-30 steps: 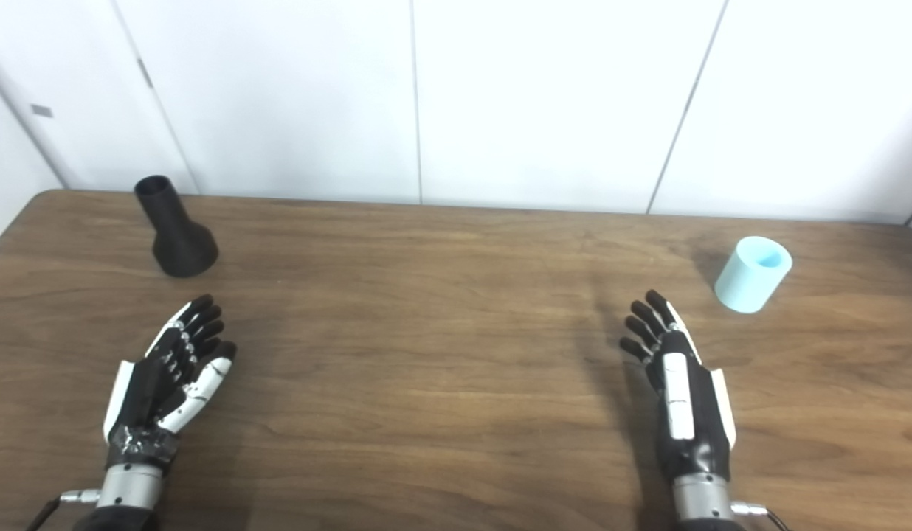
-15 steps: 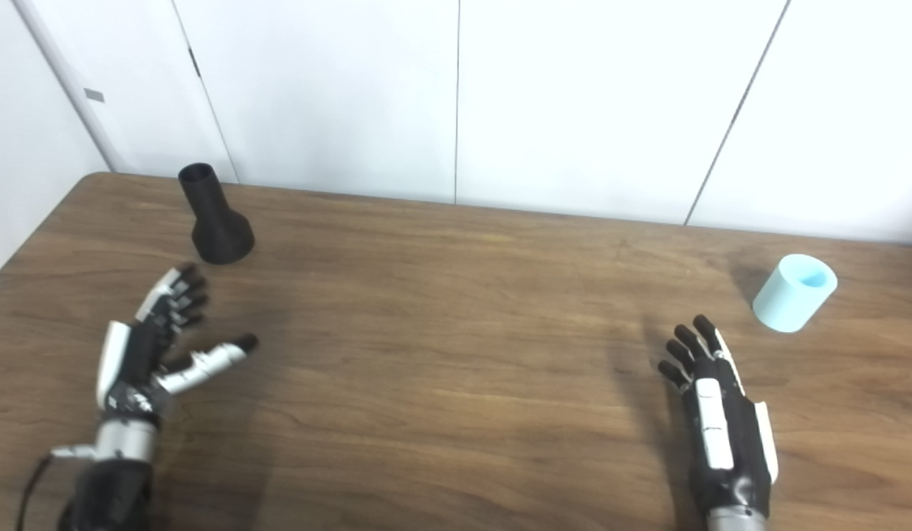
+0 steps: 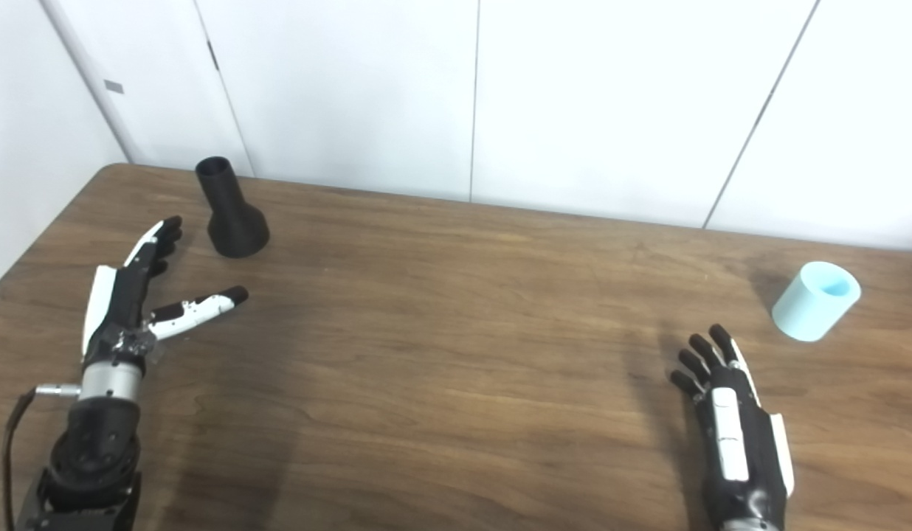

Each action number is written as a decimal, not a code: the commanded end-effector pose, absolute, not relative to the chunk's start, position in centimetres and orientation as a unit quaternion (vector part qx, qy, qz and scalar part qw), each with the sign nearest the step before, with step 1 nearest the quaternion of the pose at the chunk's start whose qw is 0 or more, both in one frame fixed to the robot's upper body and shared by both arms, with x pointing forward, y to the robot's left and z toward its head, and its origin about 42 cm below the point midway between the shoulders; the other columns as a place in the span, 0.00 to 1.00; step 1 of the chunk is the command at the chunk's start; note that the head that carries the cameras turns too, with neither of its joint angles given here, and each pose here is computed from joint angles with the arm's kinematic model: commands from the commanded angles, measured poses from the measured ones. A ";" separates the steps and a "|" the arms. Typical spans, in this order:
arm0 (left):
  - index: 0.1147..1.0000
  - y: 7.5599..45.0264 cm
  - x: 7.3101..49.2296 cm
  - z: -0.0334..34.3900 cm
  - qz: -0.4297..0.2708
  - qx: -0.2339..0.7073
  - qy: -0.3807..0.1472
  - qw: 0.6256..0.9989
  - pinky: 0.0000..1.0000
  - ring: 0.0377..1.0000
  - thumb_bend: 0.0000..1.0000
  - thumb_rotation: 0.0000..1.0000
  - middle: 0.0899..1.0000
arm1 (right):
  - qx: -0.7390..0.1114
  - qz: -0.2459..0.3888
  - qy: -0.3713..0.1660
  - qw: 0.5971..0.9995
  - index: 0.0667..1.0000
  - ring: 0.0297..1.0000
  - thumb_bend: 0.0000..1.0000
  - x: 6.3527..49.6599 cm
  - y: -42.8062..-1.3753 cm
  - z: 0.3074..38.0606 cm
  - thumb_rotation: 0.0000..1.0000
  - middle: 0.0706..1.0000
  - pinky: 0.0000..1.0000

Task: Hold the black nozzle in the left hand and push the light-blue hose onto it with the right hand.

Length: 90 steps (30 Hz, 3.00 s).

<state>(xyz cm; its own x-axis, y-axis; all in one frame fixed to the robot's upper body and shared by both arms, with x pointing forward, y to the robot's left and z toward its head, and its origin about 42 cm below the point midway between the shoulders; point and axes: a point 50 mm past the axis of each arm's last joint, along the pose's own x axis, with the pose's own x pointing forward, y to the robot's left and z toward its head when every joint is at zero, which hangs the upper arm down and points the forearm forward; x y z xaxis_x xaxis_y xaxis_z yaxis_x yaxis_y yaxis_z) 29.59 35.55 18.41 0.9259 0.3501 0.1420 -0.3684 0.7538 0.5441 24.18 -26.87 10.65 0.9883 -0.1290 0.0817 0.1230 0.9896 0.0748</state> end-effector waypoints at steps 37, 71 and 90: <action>0.83 39.8 41.6 21.5 0.240 0.509 0.007 0.827 1.00 1.00 1.00 0.37 0.99 | 0.043 -0.058 -0.001 0.997 0.92 0.87 0.39 21.9 -27.6 9.2 0.87 0.89 0.79; 0.72 38.9 44.5 19.4 0.165 0.521 0.075 0.834 1.00 1.00 1.00 0.34 0.93 | 0.040 -0.054 -0.004 0.998 0.91 0.85 0.36 21.7 -26.9 9.8 0.88 0.88 0.77; 0.71 38.4 45.9 19.3 0.178 0.517 0.075 0.834 1.00 0.99 1.00 0.31 0.90 | 0.032 -0.054 -0.004 0.998 0.91 0.84 0.37 21.5 -26.7 9.8 0.89 0.86 0.75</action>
